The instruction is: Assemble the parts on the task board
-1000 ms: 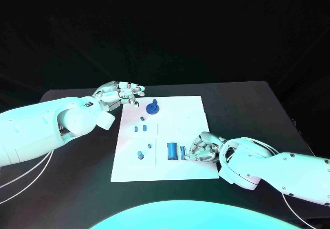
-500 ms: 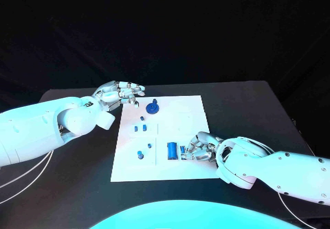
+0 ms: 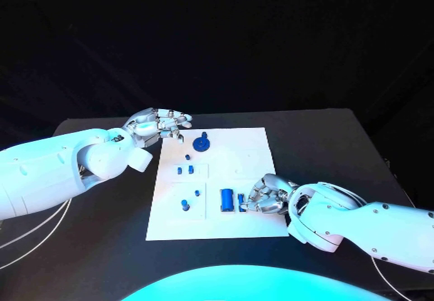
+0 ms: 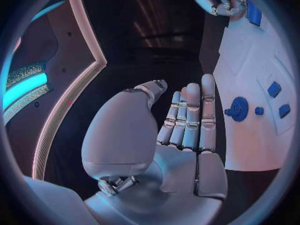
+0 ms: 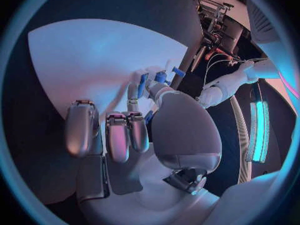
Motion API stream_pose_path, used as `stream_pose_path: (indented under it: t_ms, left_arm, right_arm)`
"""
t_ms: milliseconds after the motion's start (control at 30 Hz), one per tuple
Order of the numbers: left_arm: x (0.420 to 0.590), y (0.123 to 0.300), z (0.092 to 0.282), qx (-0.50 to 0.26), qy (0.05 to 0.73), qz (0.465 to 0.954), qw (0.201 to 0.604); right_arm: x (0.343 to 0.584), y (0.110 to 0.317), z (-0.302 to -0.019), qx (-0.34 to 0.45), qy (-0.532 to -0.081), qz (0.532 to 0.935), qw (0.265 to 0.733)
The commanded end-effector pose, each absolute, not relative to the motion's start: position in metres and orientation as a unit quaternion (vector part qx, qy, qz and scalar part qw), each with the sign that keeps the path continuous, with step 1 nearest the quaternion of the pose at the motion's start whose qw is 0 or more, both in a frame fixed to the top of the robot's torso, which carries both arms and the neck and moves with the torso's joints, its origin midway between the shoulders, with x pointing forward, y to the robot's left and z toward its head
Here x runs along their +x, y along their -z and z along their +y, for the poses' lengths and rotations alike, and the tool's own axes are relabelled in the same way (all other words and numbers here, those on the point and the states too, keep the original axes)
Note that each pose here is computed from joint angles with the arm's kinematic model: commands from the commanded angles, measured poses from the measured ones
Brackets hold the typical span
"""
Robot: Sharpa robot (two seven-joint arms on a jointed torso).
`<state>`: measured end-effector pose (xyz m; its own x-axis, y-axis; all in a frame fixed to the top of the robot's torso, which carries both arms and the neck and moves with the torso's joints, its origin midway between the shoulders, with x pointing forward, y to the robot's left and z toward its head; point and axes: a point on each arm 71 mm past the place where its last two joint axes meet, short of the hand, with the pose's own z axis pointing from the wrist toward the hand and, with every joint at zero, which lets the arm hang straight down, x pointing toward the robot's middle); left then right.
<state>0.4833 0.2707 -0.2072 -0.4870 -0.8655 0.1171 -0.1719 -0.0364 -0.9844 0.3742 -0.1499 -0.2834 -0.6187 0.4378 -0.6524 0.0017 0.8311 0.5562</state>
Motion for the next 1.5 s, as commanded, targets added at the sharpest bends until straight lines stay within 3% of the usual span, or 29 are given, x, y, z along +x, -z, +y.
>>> stream_pose_path:
  t_ms: [33,267,333,633,1033,1100,1133,1500]
  left_arm:
    - [0.483,0.208,0.268,-0.408,0.597,0.628,0.288]
    - [0.485,0.213,0.270,-0.417,0.595,0.620,0.295]
    - [0.487,0.214,0.270,-0.420,0.595,0.616,0.301]
    - [0.493,0.219,0.268,-0.469,0.577,0.525,0.414]
    - [0.496,0.232,0.258,-0.504,0.556,0.491,0.442]
    - [0.498,0.234,0.258,-0.500,0.555,0.493,0.446]
    - [0.496,0.235,0.255,-0.497,0.558,0.514,0.422]
    - [0.487,0.233,0.234,-0.498,0.541,0.512,0.445]
  right_arm:
    - [0.378,0.272,-0.148,0.149,-0.318,0.827,0.439]
    - [0.396,0.251,-0.150,0.188,-0.434,0.751,0.461]
    - [0.405,0.249,-0.156,0.203,-0.446,0.737,0.466]
    - [0.464,0.231,-0.205,0.278,-0.487,0.644,0.521]
    - [0.516,0.227,-0.241,0.369,-0.505,0.582,0.520]
    - [0.520,0.227,-0.243,0.379,-0.508,0.578,0.514]
    - [0.518,0.228,-0.244,0.349,-0.466,0.602,0.547]
    - [0.494,0.229,-0.219,0.417,-0.494,0.554,0.525]
